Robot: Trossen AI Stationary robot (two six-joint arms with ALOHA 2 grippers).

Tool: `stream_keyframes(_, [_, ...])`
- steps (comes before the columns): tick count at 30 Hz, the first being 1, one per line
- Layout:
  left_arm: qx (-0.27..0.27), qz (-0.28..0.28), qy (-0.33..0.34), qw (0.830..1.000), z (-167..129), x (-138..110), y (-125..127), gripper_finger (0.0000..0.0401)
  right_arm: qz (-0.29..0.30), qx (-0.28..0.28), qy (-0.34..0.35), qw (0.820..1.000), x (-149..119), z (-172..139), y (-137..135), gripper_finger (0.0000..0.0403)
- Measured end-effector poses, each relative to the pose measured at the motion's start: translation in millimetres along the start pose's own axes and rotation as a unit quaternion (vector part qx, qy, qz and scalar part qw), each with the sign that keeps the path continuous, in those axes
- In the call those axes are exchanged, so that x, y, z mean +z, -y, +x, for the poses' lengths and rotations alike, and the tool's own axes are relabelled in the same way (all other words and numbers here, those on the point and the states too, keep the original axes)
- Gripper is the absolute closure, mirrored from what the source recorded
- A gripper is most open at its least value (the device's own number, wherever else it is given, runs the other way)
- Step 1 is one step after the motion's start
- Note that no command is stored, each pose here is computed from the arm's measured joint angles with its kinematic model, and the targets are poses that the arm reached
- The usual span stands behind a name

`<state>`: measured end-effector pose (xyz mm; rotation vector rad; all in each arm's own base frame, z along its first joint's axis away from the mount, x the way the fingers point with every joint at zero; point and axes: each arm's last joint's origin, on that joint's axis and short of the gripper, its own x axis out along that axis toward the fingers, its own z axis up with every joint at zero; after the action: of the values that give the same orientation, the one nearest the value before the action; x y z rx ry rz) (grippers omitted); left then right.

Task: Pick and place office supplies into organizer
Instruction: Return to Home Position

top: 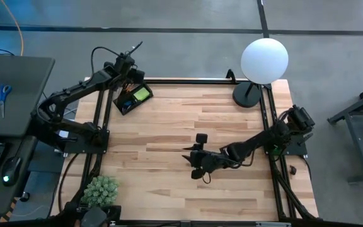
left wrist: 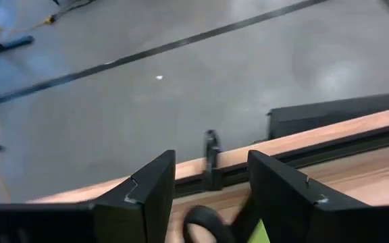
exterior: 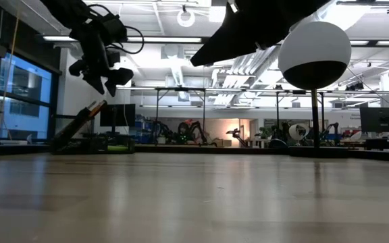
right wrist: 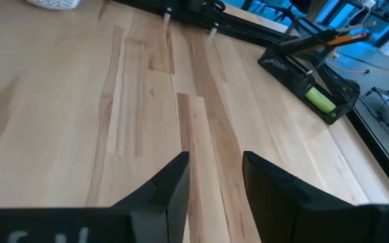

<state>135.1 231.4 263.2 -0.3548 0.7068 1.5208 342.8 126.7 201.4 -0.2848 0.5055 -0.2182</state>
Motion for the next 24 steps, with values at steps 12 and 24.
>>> stream_keyframes(12, [0.081, 0.094, -0.048, 0.991, 18.3, -12.2, 14.7, 0.0229, 0.007, 0.005, -0.005, 1.0, -0.4, 5.9, 8.1, 0.0275])
stream_keyframes(24, [0.093, 0.095, -0.049, 0.99, 20.4, -13.2, 15.1, 0.0229, 0.021, 0.013, -0.011, 1.0, -2.2, 1.3, 1.1, 0.0275])
